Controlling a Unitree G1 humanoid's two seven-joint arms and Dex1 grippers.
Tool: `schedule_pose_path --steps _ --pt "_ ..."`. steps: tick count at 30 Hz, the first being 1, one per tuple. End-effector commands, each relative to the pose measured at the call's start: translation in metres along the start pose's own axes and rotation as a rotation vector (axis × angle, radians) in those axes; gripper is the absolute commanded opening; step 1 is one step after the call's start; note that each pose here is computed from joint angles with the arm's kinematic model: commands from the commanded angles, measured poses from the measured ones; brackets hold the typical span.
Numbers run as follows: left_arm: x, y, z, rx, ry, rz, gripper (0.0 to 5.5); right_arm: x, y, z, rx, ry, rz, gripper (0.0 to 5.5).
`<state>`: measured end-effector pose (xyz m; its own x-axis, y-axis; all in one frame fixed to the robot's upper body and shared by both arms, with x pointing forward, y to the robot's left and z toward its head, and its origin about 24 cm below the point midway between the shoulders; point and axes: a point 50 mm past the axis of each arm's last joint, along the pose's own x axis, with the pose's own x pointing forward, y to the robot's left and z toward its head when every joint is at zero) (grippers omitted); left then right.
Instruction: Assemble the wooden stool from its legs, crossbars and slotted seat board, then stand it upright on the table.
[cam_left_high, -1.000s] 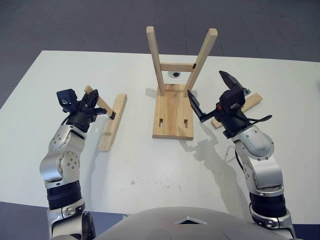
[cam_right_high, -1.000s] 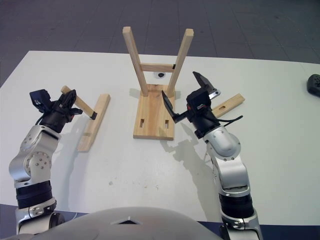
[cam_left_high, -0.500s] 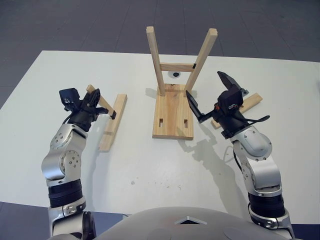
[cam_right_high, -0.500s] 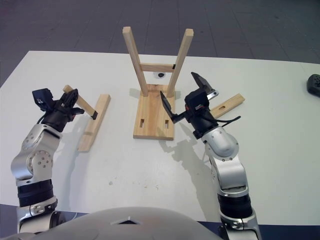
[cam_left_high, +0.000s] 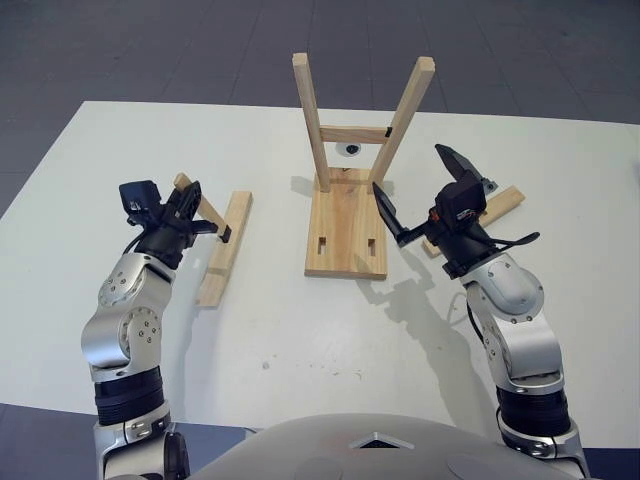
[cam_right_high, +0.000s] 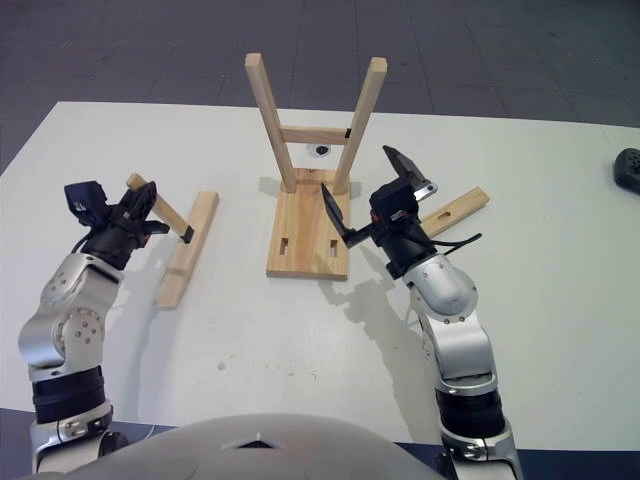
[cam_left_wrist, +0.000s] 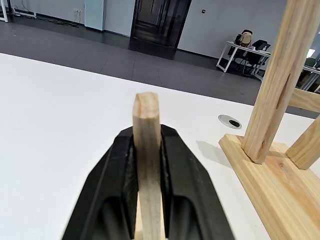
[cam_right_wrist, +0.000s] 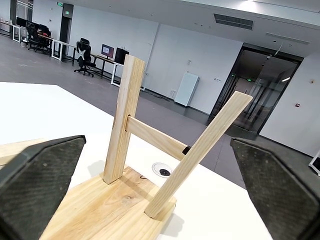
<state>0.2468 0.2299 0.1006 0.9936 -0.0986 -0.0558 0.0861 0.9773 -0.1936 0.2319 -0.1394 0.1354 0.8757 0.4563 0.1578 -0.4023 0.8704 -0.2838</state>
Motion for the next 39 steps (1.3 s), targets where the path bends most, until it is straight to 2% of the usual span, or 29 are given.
schedule_pose_path --steps 1,7,15,21,26,32,39 --pt "-0.011 0.001 -0.029 0.048 0.11 0.021 0.43 0.0 -0.001 0.002 -0.011 -0.005 -0.007 5.4" --pt "-0.024 0.009 -0.057 0.15 0.182 0.058 0.43 0.0 -0.002 0.003 -0.015 -0.009 -0.012 5.4" --pt "-0.034 0.008 -0.089 0.033 0.328 0.115 0.43 0.001 -0.001 0.003 -0.018 -0.013 -0.016 5.4" --pt "-0.038 0.01 -0.101 -0.095 0.401 0.182 0.43 0.003 -0.002 0.005 -0.021 -0.023 -0.017 5.4" --pt "-0.041 0.005 -0.107 -0.035 0.454 0.154 0.43 0.004 -0.003 0.006 -0.026 -0.029 -0.019 5.4" --pt "-0.038 0.002 -0.106 0.017 0.438 0.135 0.43 0.005 -0.003 0.006 -0.031 -0.031 -0.016 5.4" --pt "-0.02 -0.004 -0.08 0.105 0.274 0.131 0.43 0.006 -0.002 0.006 -0.038 -0.036 -0.011 5.4"
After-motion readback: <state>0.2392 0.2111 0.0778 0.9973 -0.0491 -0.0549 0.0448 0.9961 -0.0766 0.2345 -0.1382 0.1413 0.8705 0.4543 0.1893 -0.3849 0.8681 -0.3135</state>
